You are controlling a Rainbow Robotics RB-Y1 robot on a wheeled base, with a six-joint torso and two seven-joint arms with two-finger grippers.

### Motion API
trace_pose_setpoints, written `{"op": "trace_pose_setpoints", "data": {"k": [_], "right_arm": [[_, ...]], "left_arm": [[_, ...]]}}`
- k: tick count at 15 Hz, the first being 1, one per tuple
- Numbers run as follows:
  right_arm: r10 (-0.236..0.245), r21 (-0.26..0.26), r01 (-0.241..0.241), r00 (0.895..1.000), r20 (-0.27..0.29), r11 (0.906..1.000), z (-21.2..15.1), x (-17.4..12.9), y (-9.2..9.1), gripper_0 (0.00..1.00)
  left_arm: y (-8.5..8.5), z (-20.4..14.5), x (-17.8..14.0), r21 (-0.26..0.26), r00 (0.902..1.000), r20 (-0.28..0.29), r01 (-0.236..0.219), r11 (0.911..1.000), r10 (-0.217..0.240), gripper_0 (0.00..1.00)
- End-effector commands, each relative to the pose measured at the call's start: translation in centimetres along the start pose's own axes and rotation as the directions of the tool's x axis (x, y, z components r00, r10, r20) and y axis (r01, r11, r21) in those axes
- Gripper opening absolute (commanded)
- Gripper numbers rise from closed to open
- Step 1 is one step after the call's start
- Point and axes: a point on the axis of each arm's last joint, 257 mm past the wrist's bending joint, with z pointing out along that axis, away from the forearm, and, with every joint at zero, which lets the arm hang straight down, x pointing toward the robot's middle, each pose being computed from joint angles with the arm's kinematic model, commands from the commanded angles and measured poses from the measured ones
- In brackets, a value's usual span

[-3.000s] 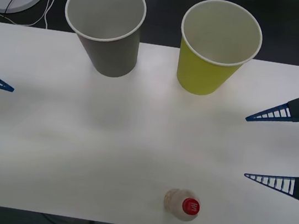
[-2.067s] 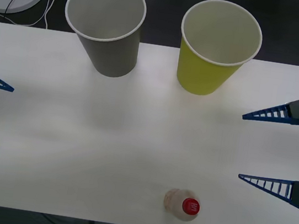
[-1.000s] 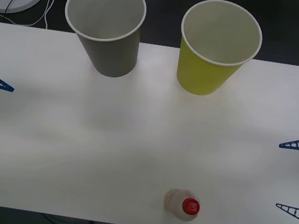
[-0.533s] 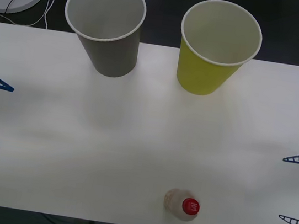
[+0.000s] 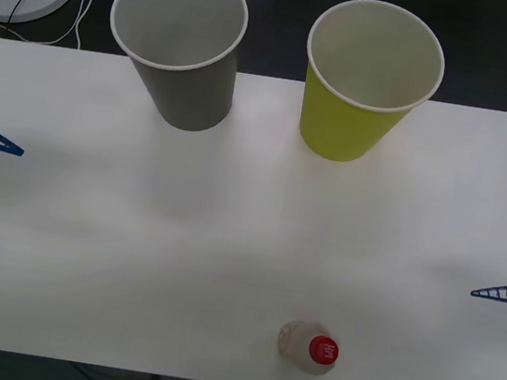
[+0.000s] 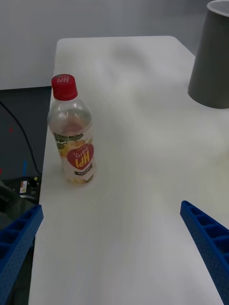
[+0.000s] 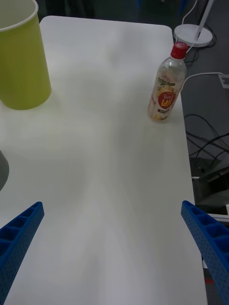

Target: Put the can into the green bin and the plastic bottle into the gray bin

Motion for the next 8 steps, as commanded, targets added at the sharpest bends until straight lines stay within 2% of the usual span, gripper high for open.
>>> {"op": "trace_pose_setpoints", "data": {"k": [1, 4, 8], "right_arm": [[0.032, 0.002, -0.032, 0.999, 0.015, 0.9995, 0.8, 0.8, 0.9, 1.0], [0.071, 0.003, -0.071, 0.997, 0.036, 0.9975, 1.8, 1.7, 1.6, 1.0], [0.082, -0.022, -0.08, 0.994, 0.072, 0.9965, 3.7, 2.0, 2.6, 1.0]], "left_arm": [[0.0, 0.0, 0.0, 0.0, 1.0, 0.0, 0.0, 1.0, 0.0, 1.0], [0.0, 0.0, 0.0, 0.0, 1.0, 0.0, 0.0, 1.0, 0.0, 1.0], [0.0, 0.0, 0.0, 0.0, 1.0, 0.0, 0.0, 1.0, 0.0, 1.0]]}}
